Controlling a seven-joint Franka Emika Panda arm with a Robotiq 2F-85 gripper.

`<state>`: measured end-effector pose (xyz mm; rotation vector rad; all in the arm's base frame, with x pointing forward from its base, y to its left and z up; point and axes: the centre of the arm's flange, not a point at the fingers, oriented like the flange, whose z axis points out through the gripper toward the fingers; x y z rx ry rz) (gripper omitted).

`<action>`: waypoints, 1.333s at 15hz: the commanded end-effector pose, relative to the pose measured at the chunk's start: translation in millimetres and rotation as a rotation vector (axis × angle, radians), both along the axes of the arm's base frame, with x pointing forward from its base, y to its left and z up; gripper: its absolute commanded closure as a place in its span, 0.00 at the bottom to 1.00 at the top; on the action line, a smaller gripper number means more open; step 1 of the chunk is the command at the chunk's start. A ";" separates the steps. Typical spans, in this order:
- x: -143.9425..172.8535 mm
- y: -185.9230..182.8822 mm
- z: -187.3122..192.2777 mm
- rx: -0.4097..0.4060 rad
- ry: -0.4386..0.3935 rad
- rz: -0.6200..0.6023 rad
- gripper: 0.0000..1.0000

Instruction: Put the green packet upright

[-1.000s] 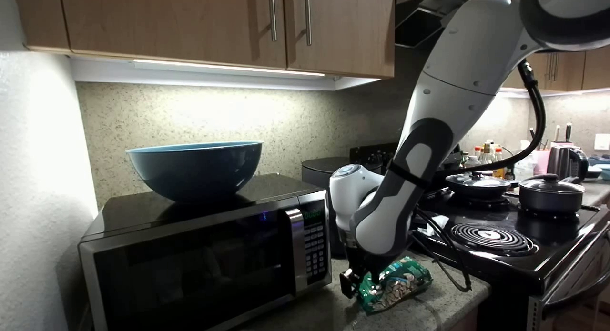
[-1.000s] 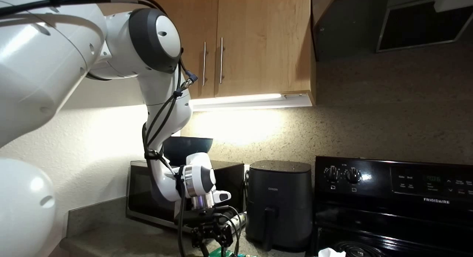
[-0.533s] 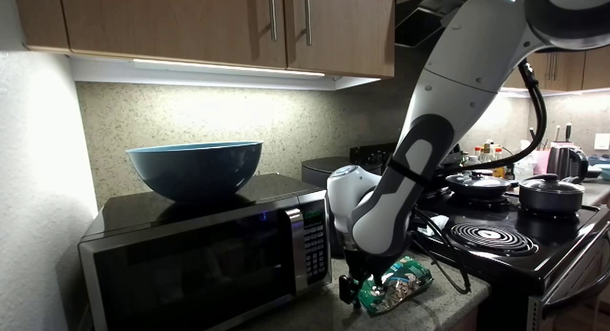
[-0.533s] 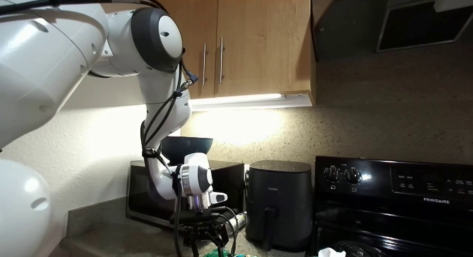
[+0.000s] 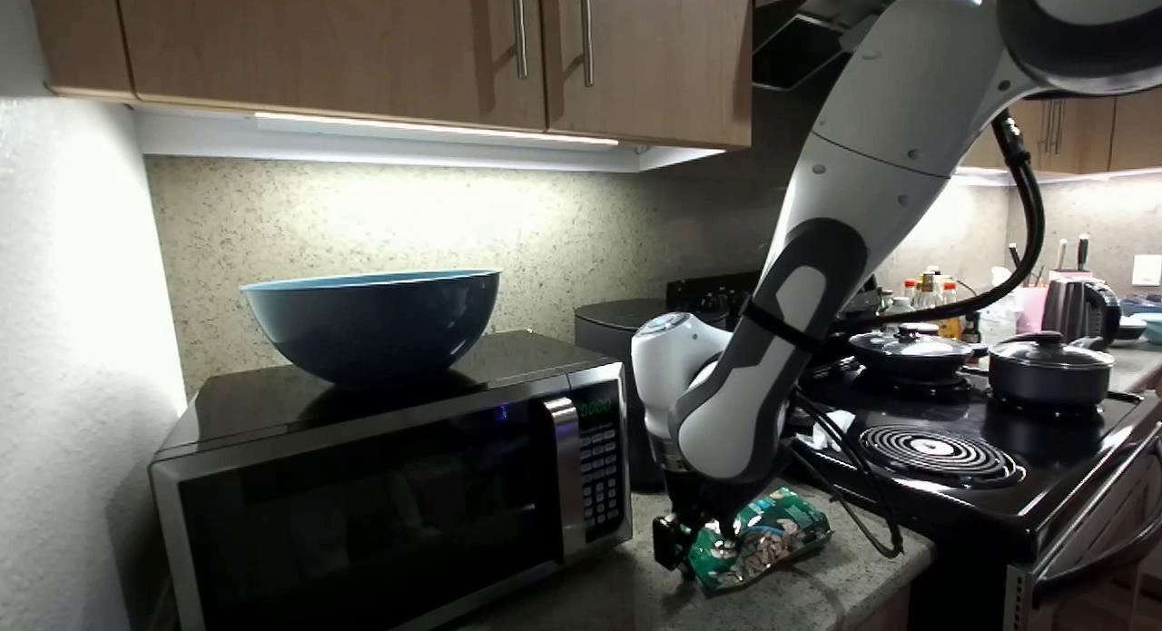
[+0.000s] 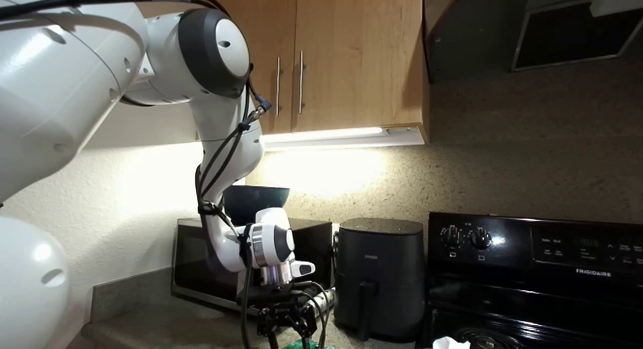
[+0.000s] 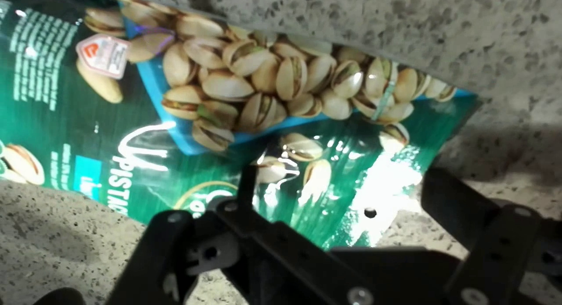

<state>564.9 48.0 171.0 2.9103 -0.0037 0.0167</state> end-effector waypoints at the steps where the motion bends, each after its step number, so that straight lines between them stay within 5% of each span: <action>1: -6.9 -16.7 -3.6 -0.013 -0.021 -0.054 0.35; 10: -4.0 -30.8 8.0 0.001 -0.027 -0.058 0.92; 14: -20.0 -28.4 55.0 0.156 -0.060 0.022 1.00; 20: -60.3 -50.4 123.4 0.392 -0.227 0.100 0.97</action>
